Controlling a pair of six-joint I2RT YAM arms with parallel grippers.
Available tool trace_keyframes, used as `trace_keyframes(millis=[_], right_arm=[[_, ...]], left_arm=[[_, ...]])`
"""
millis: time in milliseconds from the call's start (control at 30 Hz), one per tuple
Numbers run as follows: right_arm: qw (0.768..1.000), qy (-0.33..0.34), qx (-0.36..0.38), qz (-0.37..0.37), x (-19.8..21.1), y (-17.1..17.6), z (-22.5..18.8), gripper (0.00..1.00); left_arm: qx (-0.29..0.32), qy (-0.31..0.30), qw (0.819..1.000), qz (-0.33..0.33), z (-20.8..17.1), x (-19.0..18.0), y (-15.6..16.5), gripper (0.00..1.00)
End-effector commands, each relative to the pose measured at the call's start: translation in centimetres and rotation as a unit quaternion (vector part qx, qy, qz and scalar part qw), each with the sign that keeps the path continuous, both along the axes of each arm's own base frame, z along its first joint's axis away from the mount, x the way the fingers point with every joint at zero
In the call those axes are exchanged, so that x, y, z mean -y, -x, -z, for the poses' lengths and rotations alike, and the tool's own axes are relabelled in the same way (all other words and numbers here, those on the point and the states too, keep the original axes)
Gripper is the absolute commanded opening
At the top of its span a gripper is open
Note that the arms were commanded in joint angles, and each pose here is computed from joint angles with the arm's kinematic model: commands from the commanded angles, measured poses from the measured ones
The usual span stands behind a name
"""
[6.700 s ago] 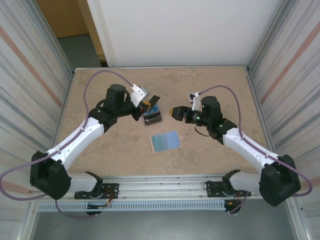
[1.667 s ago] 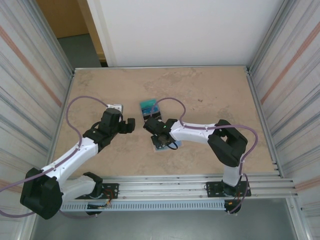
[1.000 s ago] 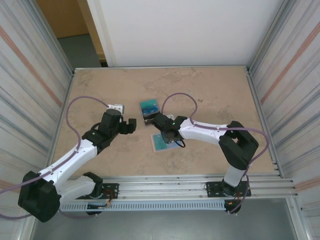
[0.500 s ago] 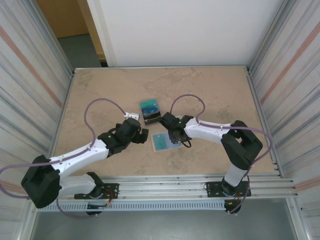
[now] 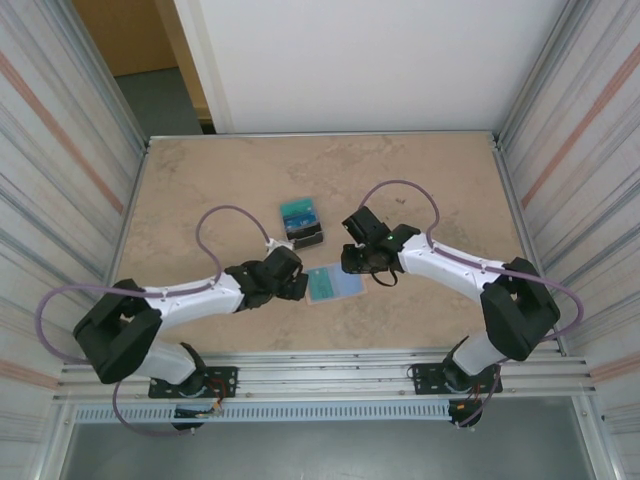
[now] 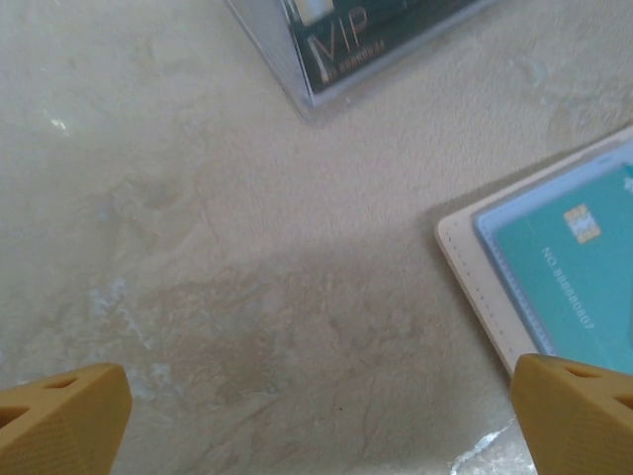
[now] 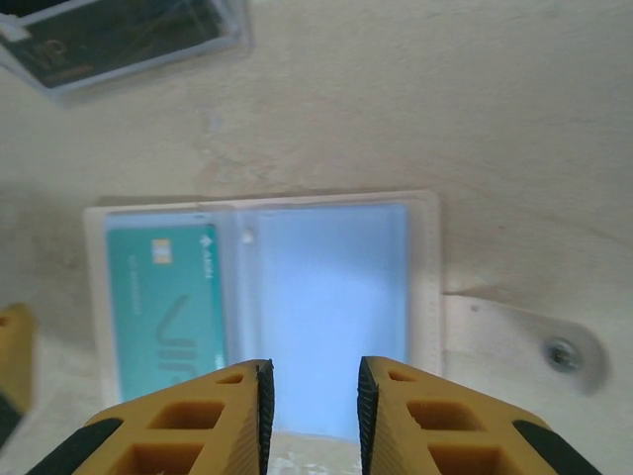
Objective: Take the credit cards out of the card holder
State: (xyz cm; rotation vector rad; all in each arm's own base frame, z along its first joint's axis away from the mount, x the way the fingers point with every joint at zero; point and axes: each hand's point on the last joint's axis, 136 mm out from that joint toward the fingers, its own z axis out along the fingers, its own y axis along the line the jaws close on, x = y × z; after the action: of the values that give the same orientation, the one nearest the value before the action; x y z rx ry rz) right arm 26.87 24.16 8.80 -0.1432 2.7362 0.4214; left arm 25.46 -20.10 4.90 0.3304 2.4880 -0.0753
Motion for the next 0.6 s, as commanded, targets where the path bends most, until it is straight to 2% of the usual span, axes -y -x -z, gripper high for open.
trace_keyframes(millis=[0,200,567], right_arm=[[0.996,-0.074,-0.037,-0.018,-2.4,0.7,0.0,0.28],[0.993,-0.092,-0.066,-0.030,-3.7,0.8,1.2,0.21],[0.990,-0.090,-0.104,-0.035,-4.7,1.2,3.8,0.23]], left_arm=[[-0.002,0.008,1.000,0.002,0.3,1.0,-0.2,0.99],[-0.012,0.007,1.000,0.000,1.7,1.4,-0.2,0.99],[-0.006,0.025,1.000,-0.011,1.0,1.4,-0.2,0.99]])
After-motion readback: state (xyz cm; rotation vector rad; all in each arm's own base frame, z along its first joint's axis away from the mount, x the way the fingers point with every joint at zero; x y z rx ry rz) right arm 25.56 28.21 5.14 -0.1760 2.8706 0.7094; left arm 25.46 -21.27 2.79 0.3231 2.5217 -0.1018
